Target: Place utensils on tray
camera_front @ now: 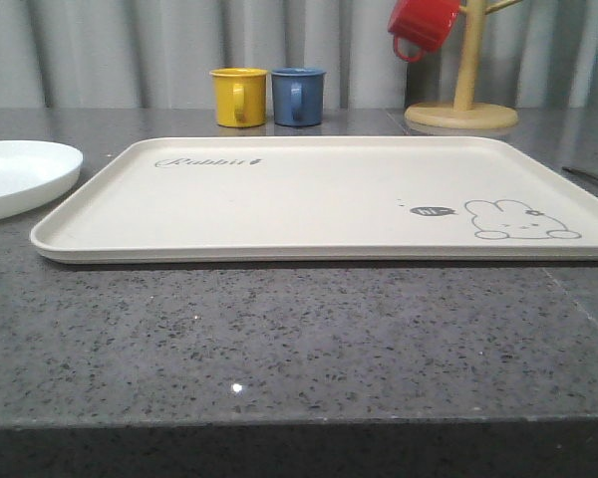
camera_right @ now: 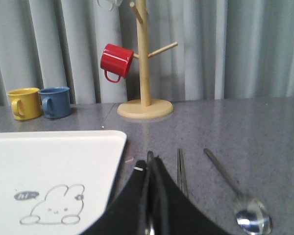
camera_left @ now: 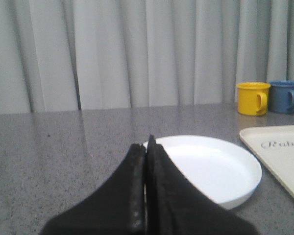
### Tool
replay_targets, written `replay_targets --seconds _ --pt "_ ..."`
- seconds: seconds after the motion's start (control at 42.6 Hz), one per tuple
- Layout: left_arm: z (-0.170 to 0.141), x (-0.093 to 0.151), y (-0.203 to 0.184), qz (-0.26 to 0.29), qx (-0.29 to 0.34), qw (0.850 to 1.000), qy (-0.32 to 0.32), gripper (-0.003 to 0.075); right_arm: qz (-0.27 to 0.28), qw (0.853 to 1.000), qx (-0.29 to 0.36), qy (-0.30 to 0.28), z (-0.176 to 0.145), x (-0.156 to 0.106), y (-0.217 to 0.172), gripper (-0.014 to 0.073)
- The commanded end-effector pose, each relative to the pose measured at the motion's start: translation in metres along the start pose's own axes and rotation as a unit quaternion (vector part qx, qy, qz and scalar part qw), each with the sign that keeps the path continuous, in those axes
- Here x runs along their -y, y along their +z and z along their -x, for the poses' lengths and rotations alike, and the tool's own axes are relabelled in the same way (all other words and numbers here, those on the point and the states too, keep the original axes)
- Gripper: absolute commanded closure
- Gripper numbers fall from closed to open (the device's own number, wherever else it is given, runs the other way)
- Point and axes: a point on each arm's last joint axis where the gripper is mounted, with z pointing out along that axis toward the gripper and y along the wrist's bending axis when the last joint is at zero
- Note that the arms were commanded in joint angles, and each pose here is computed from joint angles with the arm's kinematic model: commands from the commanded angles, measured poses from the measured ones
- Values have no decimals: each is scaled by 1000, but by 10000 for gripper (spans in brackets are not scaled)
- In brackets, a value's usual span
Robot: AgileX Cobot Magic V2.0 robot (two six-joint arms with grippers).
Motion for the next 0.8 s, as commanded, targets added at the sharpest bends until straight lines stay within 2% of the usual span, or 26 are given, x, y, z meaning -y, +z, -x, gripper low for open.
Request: replay_targets --seconds 0.0,0.094,0.211,0.422,0.563,0.774 --pt "39 -3 -6 5 103 995 -10 741 5 997 71 -8 44 -5 -8 662" --pt "71 -6 -12 8 136 991 -10 741 3 997 72 -9 74 -8 -14 662" --pt "105 -9 -18 6 125 992 -10 741 -4 999 49 -19 100 -10 -14 662" --pt "154 -13 -5 -4 40 999 -9 741 -21 999 -38 -25 133 -12 5 662" --pt "161 -13 19 -13 -65 998 -9 741 -33 991 -126 -25 130 -11 26 662" --pt "137 -11 51 -24 -187 982 -8 741 -47 969 -242 -25 107 -8 54 662"
